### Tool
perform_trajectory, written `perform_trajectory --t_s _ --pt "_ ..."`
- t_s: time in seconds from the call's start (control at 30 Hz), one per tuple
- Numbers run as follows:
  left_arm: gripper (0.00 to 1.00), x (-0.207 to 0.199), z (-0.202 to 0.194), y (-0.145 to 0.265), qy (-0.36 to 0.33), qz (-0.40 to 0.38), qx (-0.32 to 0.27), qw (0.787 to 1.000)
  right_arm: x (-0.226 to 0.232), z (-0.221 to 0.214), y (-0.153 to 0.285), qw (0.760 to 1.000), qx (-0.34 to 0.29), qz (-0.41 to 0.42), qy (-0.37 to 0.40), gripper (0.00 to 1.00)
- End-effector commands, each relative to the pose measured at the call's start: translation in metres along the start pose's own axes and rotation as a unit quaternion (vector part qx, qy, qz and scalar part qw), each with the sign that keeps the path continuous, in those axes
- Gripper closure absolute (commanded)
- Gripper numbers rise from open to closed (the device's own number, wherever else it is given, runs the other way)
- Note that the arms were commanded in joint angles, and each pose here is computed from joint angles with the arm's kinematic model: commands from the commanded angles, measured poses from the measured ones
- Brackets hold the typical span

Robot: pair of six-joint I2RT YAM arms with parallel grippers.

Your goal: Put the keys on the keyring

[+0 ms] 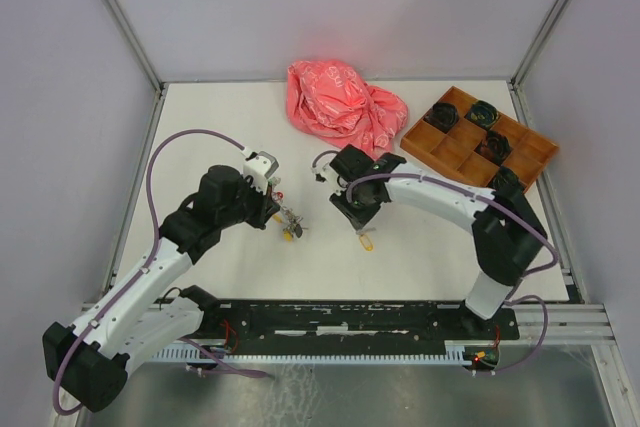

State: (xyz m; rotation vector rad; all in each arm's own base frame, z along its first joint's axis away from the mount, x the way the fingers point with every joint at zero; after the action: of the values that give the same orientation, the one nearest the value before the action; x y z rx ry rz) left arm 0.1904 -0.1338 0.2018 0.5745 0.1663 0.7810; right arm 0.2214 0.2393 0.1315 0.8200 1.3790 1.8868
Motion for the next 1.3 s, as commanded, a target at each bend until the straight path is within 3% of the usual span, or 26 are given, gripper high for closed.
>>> perform_trajectory --t_s 0.0,0.27,0.5,0.87,1.27 --pt "0.97 0.001 0.020 0.002 -0.009 -0.007 -0.047 0.999 0.007 0.000 -0.013 0.990 -0.123 0.048 -0.038 0.64" --pt "0.97 0.000 0.020 0.002 -0.007 -0.010 -0.049 0.999 -0.001 -0.010 -0.021 0.959 -0.270 0.058 -0.066 0.65" --pt "0.97 0.000 0.019 0.000 -0.006 -0.012 -0.046 0.999 -0.012 -0.029 -0.020 0.935 -0.342 0.046 -0.085 0.65" --pt "0.97 0.000 0.019 -0.001 -0.006 -0.014 -0.046 0.999 -0.015 -0.045 -0.039 0.918 -0.368 0.063 -0.130 0.69" --pt "0.97 0.000 0.018 -0.002 -0.006 -0.016 -0.043 0.999 -0.013 -0.044 -0.046 0.918 -0.368 0.065 -0.129 0.70"
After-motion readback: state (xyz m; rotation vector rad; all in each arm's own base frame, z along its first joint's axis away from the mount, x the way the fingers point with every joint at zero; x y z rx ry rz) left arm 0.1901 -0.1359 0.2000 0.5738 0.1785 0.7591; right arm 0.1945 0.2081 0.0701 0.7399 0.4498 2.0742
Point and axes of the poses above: each gripper's point midway between its finger pads, its own y axis back along the fingers, its own x axis along the line the jaws close on, z = x × y, the point moved 6 cm from there along y, back along the fingers, and after that the axes turned 14 degrees about -y, right-handed, at the moved point
